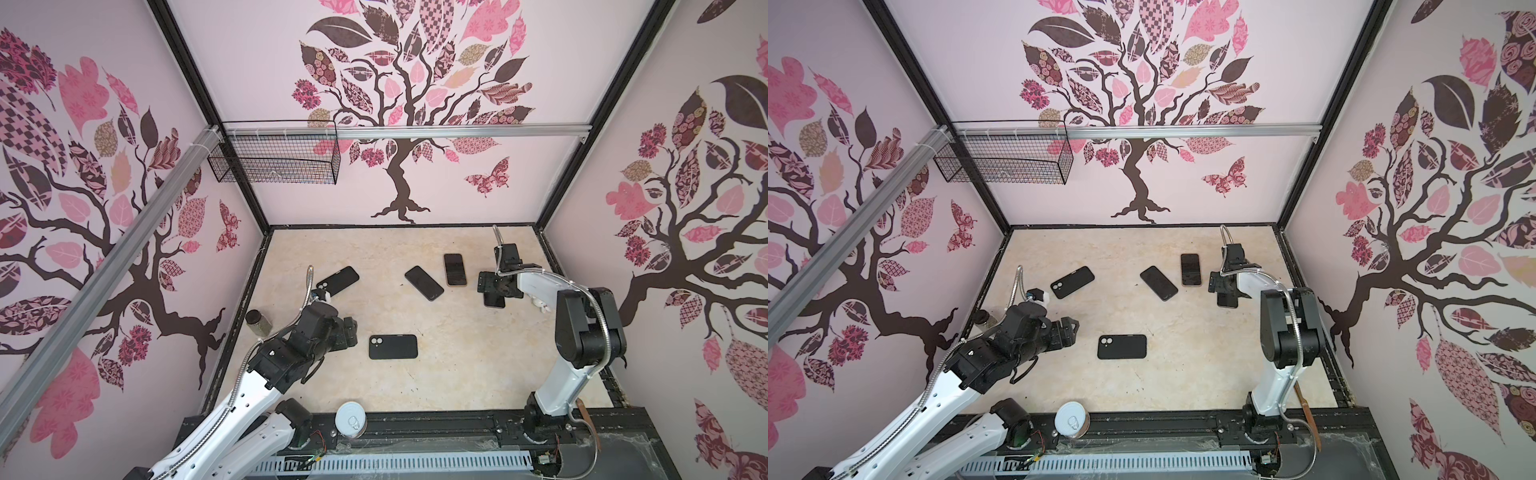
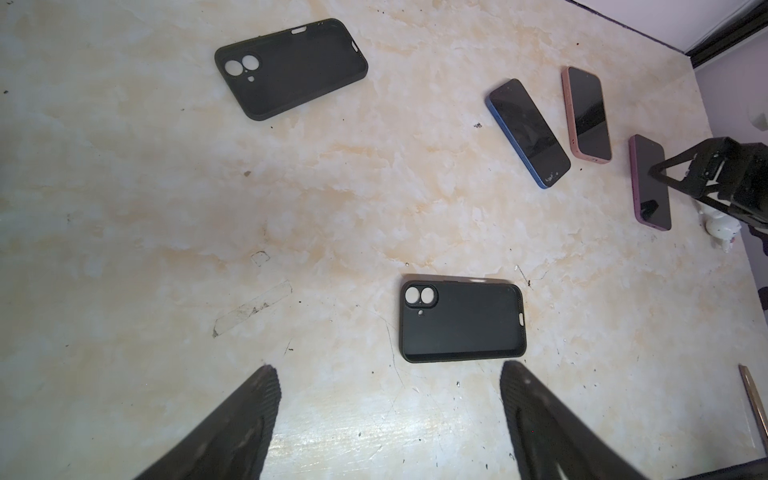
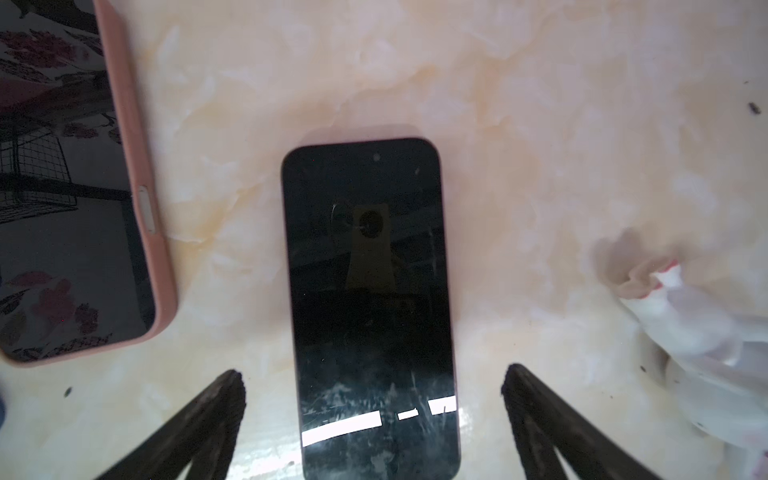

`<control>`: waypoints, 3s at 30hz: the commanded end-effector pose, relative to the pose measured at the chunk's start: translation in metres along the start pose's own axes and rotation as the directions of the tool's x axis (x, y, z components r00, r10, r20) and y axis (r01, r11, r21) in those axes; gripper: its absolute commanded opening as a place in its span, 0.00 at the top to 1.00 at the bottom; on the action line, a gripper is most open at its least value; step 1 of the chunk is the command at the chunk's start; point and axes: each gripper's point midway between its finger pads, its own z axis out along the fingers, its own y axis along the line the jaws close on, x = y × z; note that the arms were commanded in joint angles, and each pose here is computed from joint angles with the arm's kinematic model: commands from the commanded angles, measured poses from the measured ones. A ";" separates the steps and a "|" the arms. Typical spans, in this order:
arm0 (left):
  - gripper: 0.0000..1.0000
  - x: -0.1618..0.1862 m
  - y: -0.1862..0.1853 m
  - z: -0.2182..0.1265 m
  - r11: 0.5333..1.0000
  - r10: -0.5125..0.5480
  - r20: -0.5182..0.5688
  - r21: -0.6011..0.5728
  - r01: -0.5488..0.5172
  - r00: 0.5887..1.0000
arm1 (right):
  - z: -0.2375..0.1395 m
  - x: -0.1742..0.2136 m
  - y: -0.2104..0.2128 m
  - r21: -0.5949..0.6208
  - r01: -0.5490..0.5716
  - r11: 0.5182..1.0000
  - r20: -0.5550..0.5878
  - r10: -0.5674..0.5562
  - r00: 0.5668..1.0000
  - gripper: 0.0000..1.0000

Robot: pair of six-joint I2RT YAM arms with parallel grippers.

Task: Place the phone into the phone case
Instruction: 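Grasp the purple-edged black phone with the right gripper and lift it upright, then carry the phone toward the left gripper while the left gripper rises to meet it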

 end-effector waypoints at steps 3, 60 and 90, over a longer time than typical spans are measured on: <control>0.14 0.014 0.007 0.009 1.000 0.012 -0.037 -0.017 -0.013 0.999 | 0.021 0.011 0.006 -0.037 -0.009 0.999 -0.084 0.006 0.996 0.00; 0.14 0.014 -0.055 0.023 0.975 0.131 -0.211 0.203 -0.087 0.969 | -0.118 0.038 0.141 -0.521 0.218 0.825 0.148 -0.164 0.975 0.61; 0.23 -0.019 -0.132 -0.002 0.743 0.084 -0.324 0.651 0.157 0.942 | -0.272 0.129 0.241 -0.613 0.712 0.342 0.632 -0.328 0.702 0.63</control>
